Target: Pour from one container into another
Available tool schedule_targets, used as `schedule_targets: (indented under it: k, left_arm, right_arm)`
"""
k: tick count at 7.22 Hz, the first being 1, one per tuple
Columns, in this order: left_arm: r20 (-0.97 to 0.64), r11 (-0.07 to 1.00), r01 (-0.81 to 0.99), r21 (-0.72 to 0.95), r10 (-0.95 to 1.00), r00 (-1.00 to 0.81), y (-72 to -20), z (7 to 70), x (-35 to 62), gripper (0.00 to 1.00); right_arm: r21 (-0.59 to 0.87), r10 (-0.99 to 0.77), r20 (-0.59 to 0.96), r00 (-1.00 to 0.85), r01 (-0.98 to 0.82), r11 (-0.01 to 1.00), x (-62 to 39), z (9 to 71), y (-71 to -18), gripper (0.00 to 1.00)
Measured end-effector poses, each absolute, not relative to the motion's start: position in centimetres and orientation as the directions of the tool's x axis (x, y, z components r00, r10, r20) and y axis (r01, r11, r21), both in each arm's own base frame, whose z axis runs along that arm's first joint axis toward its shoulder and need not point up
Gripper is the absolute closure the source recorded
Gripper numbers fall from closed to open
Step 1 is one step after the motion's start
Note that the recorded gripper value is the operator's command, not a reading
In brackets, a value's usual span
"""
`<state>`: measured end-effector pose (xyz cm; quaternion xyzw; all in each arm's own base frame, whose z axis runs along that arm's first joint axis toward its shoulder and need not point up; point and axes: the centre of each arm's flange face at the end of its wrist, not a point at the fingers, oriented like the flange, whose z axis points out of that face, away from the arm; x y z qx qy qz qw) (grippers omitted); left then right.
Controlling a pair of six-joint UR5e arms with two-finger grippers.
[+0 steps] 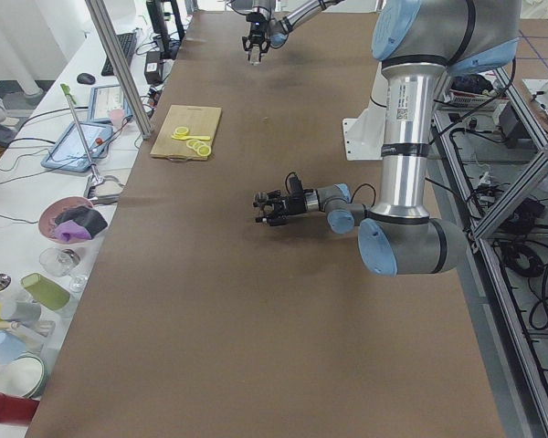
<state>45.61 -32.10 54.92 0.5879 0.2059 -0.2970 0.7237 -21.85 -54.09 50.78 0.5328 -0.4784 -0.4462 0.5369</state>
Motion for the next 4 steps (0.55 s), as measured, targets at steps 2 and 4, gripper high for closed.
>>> schedule_targets:
  k: [2,4]
  left_arm:
    - [-0.647,0.132,0.672,0.729,-0.188,0.739,-32.1,54.9,45.7,0.69]
    - [-0.652,0.131,0.676,0.725,-0.188,0.735,-32.2,54.6,45.9,0.7]
  right_arm:
    - [0.999,-0.985,0.042,0.169,-0.019,0.039,-21.2,47.9,-56.0,1.0]
    - [0.999,-0.982,0.036,0.185,-0.008,0.035,-20.7,43.7,-57.4,1.0]
